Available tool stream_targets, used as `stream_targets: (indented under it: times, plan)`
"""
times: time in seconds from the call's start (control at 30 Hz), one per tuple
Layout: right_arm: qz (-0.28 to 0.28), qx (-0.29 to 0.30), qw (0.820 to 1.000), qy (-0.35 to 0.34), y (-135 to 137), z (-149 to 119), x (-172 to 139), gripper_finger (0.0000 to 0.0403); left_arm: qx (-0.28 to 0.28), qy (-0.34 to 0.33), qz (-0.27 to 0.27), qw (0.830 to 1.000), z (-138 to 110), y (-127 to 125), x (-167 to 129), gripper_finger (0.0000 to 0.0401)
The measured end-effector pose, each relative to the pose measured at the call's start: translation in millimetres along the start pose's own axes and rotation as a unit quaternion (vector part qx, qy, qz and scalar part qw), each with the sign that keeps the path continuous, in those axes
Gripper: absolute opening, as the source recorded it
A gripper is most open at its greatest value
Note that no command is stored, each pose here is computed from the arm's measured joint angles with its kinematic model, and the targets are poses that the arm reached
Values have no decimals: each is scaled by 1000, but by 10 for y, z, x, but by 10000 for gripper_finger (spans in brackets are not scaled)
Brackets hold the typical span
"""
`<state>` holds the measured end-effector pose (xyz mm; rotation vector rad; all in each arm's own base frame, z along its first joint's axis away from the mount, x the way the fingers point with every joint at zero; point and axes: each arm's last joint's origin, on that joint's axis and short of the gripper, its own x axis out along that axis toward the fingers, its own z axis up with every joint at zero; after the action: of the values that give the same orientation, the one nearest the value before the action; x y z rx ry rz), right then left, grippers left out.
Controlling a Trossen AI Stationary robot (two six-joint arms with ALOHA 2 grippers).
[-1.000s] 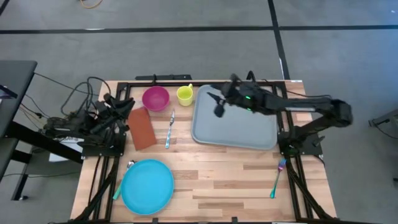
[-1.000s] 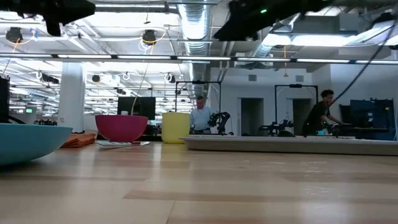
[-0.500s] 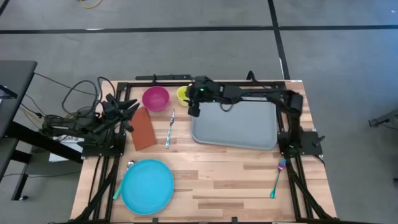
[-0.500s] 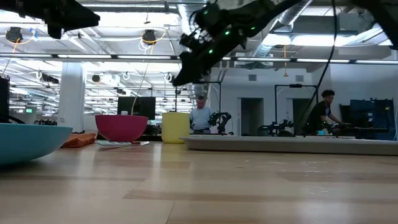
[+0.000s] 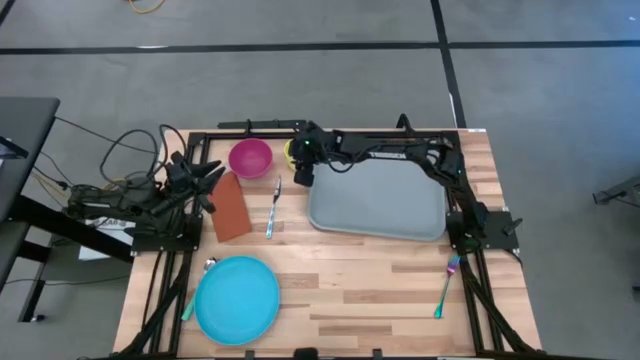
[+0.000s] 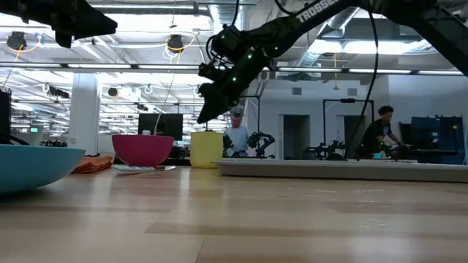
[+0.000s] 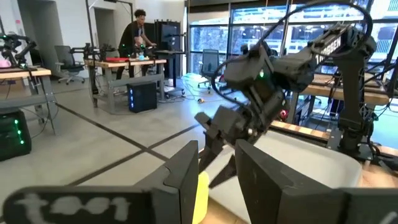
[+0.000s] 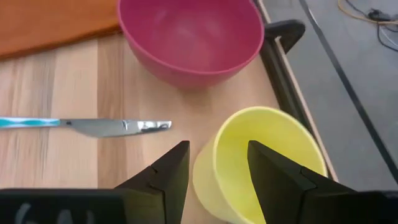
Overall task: Set up tray
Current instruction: Put the yellow mug on the top right of the gray tray
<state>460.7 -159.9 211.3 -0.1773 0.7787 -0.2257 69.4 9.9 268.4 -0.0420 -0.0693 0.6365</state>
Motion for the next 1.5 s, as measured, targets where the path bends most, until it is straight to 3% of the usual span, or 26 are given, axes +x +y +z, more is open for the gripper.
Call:
stream_targets:
  times: [0.23, 1.0, 1.5]
  plan:
    - [-2, 27, 1000, 2, -50, -19, 1, 161, -5, 17, 0, 1000, -44, 1, 0, 96]
    - [-2, 20, 1000, 11, 17, -86, 100, 160, -9, 20, 0, 1000, -52, 1, -1, 96]
    - [-38, 15, 999, 21, 29, -86, 100, 159, -11, 21, 0, 1000, -54, 1, -1, 96]
